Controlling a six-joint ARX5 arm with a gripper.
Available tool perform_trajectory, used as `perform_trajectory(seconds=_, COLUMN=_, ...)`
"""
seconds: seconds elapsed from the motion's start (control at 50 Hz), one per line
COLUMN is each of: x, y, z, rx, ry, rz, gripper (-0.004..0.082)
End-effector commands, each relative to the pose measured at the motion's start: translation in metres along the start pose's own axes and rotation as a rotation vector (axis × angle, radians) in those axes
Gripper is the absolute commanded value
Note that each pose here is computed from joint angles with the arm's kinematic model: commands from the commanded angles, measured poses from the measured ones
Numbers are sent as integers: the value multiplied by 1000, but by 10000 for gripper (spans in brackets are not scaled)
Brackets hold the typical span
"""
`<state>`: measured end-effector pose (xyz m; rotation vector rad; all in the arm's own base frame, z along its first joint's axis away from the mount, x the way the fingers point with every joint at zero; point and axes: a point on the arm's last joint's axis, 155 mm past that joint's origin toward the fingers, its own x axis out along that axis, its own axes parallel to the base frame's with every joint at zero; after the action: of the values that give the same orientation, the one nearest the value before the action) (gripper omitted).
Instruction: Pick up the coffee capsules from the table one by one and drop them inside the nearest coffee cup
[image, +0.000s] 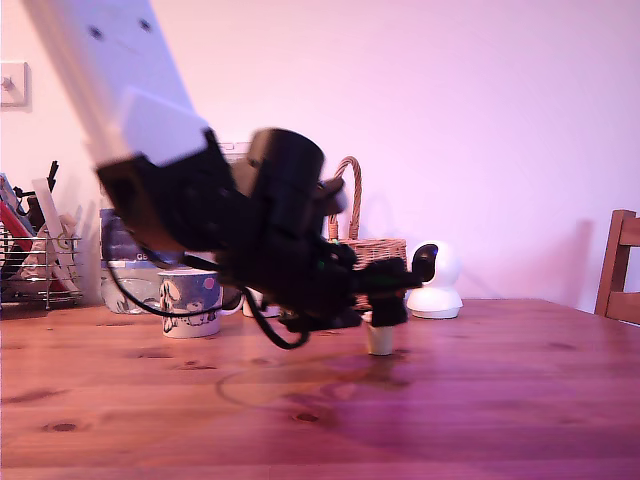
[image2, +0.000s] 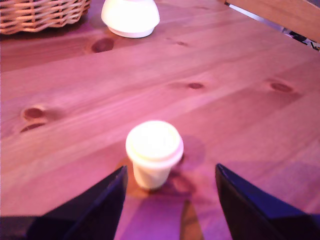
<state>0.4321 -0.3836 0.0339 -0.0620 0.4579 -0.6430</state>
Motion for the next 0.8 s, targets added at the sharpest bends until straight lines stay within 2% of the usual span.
perform_trajectory(seconds=0.0, x=7, y=2, z=-20, rx=-4, ry=46, rz=9, gripper=501)
perform_trajectory(seconds=0.14, x=10, y=4, z=-18, rx=-9, ry=57, rz=29, gripper=501)
perform_trajectory(seconds=0.36, x=16, y=7, z=-21, rx=-49, ry=87, rz=48, gripper=501)
perform_trajectory(seconds=0.78, x=27, y=5, z=-25, rx=-51, ry=144, rz=62, gripper=500)
